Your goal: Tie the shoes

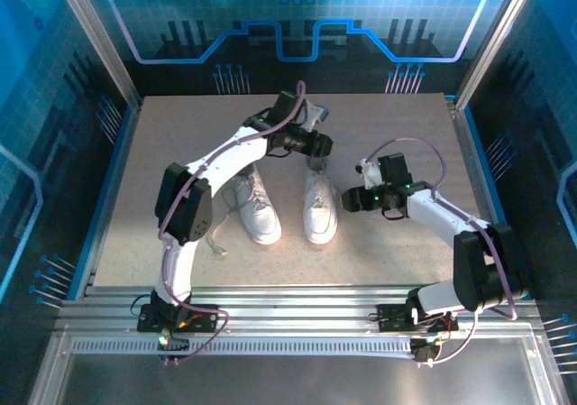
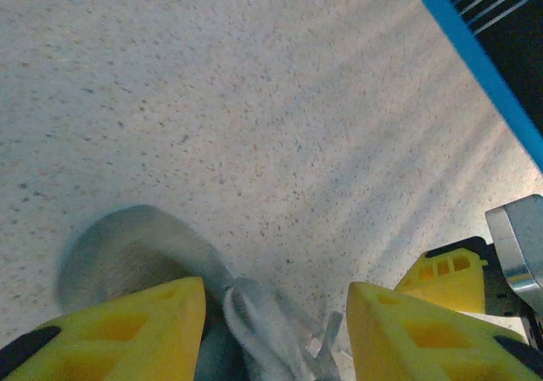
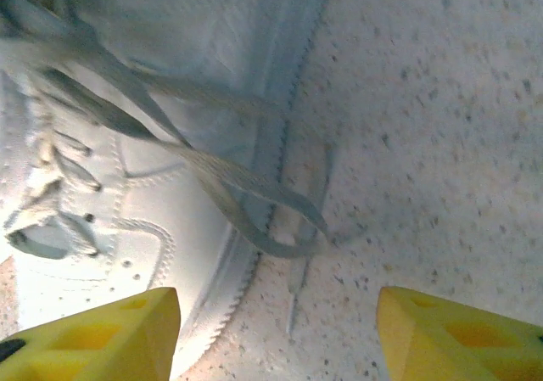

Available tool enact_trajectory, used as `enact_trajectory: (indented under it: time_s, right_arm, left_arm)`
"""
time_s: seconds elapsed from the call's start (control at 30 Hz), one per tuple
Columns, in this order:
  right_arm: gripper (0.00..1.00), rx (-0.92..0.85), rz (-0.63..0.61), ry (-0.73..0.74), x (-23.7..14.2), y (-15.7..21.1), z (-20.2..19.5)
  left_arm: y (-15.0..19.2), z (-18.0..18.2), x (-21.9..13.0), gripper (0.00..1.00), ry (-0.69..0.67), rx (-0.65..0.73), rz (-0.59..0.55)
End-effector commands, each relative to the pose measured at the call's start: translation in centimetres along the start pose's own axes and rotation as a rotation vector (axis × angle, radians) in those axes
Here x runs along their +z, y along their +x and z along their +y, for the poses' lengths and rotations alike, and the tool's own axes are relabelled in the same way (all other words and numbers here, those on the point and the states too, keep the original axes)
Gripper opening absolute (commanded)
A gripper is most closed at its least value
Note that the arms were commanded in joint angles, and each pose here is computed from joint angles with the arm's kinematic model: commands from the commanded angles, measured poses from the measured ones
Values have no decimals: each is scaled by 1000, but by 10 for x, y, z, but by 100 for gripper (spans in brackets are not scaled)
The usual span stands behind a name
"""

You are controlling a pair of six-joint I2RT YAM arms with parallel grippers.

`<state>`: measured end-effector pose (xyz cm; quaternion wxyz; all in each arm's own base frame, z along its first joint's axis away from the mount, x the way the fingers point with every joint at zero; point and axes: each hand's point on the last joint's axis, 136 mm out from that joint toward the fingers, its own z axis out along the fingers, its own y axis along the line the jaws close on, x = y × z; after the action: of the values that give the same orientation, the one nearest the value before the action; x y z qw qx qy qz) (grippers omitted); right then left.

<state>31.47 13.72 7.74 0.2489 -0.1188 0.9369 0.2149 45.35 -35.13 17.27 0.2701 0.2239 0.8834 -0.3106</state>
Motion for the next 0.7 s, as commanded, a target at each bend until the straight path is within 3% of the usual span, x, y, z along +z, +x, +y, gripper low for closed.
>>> enact_trajectory:
  time_s: [0.0, 0.43, 0.53, 0.67]
  right_arm:
    - [63, 67, -42, 41, -2, -5, -9]
    - [64, 114, 25, 1, 22, 4, -8]
    - [64, 122, 47, 5, 29, 7, -10]
    - [59, 119, 40, -1, 35, 2, -10]
  left_arm:
    - [21, 14, 14, 49, -79, 0, 108]
    - [45, 24, 46, 48, -147, 33, 202]
    - [43, 21, 42, 38, -142, 38, 193]
    - [35, 14, 33, 18, -127, 44, 159]
